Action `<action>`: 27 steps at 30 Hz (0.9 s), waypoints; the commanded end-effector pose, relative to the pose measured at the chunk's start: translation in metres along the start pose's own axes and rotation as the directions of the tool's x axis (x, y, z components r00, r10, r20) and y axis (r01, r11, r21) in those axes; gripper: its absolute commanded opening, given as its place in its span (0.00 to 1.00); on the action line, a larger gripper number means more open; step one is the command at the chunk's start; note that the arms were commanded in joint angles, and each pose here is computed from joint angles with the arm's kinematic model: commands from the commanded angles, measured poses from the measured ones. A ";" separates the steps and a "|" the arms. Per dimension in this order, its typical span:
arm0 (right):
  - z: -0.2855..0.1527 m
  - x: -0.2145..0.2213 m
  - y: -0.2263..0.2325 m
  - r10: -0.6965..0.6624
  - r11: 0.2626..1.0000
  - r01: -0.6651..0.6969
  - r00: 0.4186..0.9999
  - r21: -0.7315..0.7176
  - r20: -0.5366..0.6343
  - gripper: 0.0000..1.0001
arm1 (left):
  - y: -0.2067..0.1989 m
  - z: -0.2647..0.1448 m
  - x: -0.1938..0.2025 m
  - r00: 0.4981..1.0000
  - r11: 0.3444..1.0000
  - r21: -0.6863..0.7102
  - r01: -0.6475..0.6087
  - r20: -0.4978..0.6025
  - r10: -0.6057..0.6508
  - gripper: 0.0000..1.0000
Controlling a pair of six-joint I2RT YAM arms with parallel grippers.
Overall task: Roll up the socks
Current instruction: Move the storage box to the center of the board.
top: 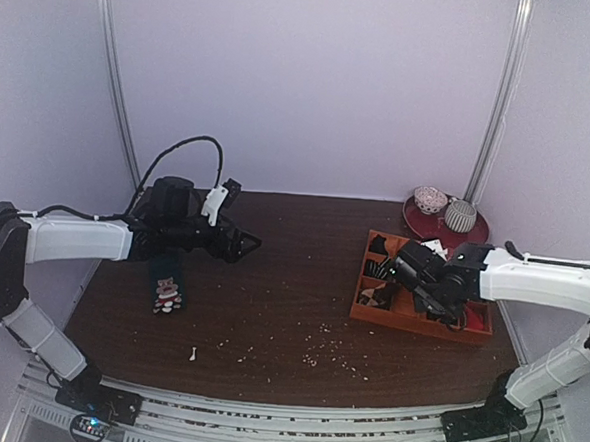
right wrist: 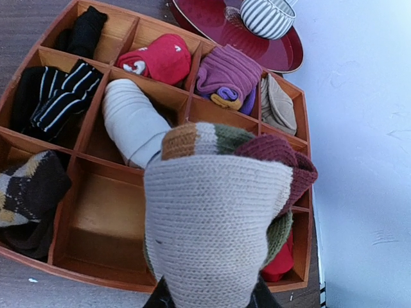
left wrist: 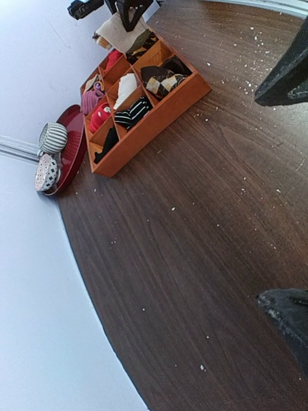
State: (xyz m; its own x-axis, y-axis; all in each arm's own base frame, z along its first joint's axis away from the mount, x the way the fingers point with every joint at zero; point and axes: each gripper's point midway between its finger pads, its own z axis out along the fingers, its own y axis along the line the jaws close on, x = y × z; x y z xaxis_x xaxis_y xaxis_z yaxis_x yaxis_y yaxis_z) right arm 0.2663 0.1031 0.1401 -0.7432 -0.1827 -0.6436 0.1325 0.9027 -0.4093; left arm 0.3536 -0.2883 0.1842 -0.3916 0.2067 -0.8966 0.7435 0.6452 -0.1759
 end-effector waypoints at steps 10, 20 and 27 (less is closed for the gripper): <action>0.043 0.030 0.015 -0.113 0.987 0.126 0.985 0.096 -0.131 0.00 | -0.007 -0.005 -0.011 0.999 0.999 0.036 -0.002 0.038 0.001 0.98; 0.057 0.061 0.065 -0.052 0.991 0.027 0.979 -0.129 -0.197 0.00 | -0.007 -0.005 -0.005 1.000 0.999 0.034 0.003 0.024 -0.003 0.98; 0.063 0.065 0.093 -0.077 0.979 0.034 0.974 -0.202 -0.212 0.00 | -0.007 -0.006 -0.002 1.000 1.000 0.030 0.003 0.015 -0.003 0.98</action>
State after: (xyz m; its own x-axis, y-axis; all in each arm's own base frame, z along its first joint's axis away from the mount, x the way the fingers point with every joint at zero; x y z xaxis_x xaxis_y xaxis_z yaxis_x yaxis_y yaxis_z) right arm 0.2790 0.1076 0.0694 -0.8097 -0.2074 -0.5490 0.0896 0.8808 -0.4649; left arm 0.3479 -0.2887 0.1769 -0.4133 0.2138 -0.8852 0.7488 0.6329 -0.1968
